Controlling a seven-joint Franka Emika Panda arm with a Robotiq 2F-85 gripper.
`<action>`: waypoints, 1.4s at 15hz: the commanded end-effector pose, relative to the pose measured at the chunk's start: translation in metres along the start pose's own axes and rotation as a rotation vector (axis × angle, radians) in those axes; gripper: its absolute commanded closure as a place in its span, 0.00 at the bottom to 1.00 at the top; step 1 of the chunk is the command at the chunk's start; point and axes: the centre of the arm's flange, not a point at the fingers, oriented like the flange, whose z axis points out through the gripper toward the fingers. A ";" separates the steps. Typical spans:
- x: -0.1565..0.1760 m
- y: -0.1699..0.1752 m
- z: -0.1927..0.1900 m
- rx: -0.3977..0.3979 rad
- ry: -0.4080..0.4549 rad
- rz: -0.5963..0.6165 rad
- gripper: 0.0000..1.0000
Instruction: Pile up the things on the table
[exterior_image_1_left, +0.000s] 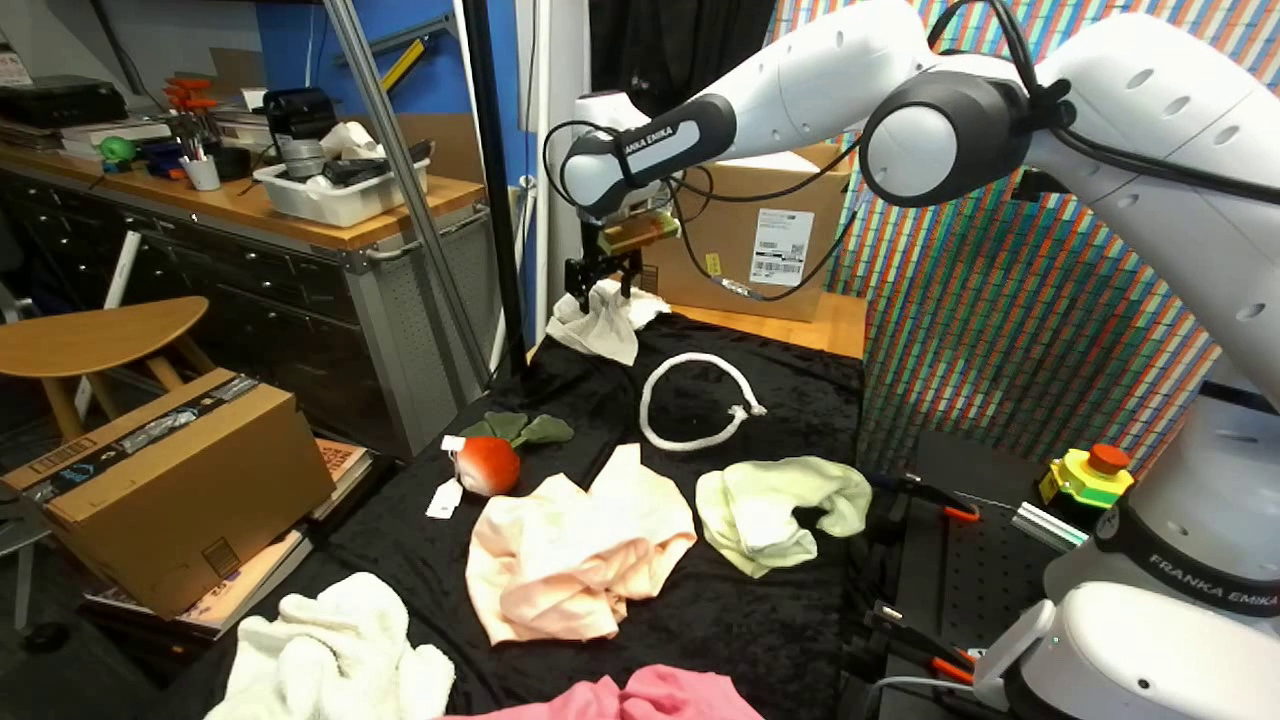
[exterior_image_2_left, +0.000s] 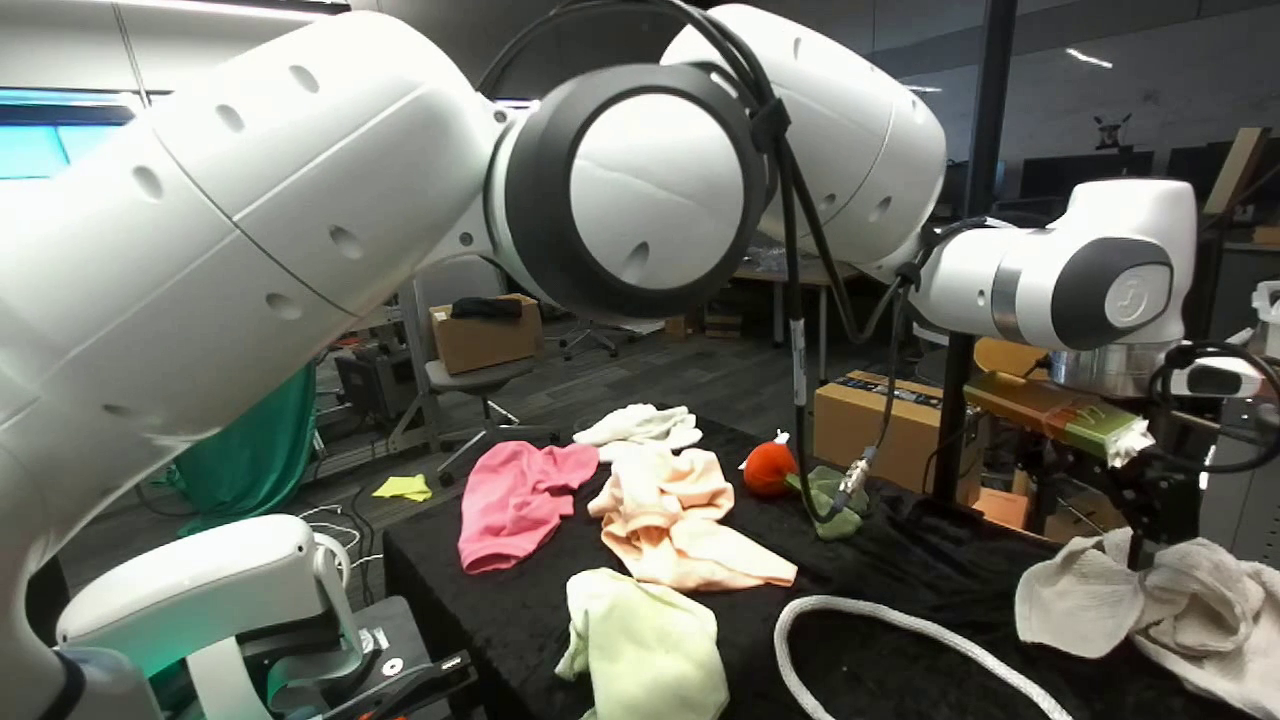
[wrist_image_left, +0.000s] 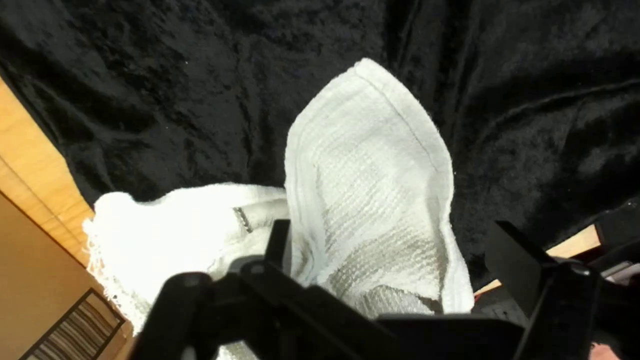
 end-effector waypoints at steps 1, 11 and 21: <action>0.027 -0.001 0.005 -0.023 0.067 0.066 0.00; 0.025 0.018 0.031 -0.061 -0.016 0.137 0.00; 0.032 0.021 0.058 -0.042 -0.050 0.128 0.00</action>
